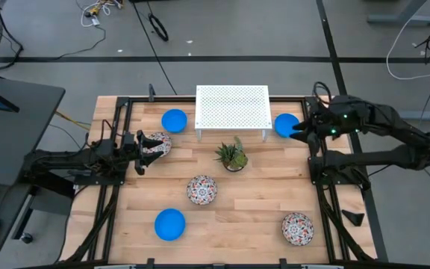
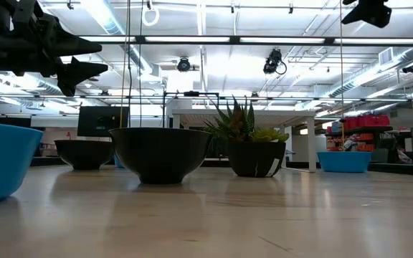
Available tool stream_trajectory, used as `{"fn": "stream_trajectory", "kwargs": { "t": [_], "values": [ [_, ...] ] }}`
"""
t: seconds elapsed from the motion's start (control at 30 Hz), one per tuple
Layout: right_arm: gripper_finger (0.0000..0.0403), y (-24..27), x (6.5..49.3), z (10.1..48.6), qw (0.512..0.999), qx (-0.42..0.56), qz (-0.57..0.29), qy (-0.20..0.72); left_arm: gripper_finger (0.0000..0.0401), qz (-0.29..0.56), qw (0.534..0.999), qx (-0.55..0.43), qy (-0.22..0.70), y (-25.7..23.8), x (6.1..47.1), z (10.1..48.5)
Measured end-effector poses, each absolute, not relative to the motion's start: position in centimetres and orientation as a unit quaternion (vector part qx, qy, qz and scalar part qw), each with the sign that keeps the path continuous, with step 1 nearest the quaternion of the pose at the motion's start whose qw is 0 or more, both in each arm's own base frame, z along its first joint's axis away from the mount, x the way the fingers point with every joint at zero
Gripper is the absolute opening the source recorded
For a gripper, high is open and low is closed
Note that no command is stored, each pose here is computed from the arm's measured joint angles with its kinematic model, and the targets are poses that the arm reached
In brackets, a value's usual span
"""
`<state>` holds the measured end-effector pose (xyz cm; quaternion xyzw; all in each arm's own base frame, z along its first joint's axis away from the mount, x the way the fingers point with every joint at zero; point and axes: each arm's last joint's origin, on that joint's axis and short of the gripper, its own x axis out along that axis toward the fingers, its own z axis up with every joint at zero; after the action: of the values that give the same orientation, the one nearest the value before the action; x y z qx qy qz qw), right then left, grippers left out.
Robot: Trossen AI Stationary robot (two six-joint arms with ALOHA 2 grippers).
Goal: Pick & Place Mini bowls
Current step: Put the top right blue bowl on the shelf
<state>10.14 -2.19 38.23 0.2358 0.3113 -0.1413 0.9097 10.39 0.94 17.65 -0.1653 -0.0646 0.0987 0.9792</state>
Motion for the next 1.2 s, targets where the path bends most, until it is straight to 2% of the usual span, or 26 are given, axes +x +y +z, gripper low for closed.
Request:
{"fn": "stream_trajectory", "kwargs": {
  "t": [0.3,0.67,0.97,1.2],
  "values": [
    [0.0206,-2.6,12.1,39.0,0.862,0.237,-0.151,0.423,0.0245,0.099,0.979,-0.165,-0.065,0.9,10.4,17.7],
    [0.0206,-3.4,15.6,37.2,0.760,0.330,-0.216,0.517,0.0245,0.099,0.979,-0.165,-0.065,0.9,10.4,17.7],
    [0.0206,-3.7,17.1,36.1,0.676,0.432,-0.305,0.514,0.0245,0.099,0.979,-0.165,-0.065,0.9,10.4,17.6],
    [0.0206,-3.8,17.4,36.0,0.656,0.457,-0.326,0.505,0.0245,0.099,0.979,-0.165,-0.065,0.9,10.4,17.6]
  ]
}}
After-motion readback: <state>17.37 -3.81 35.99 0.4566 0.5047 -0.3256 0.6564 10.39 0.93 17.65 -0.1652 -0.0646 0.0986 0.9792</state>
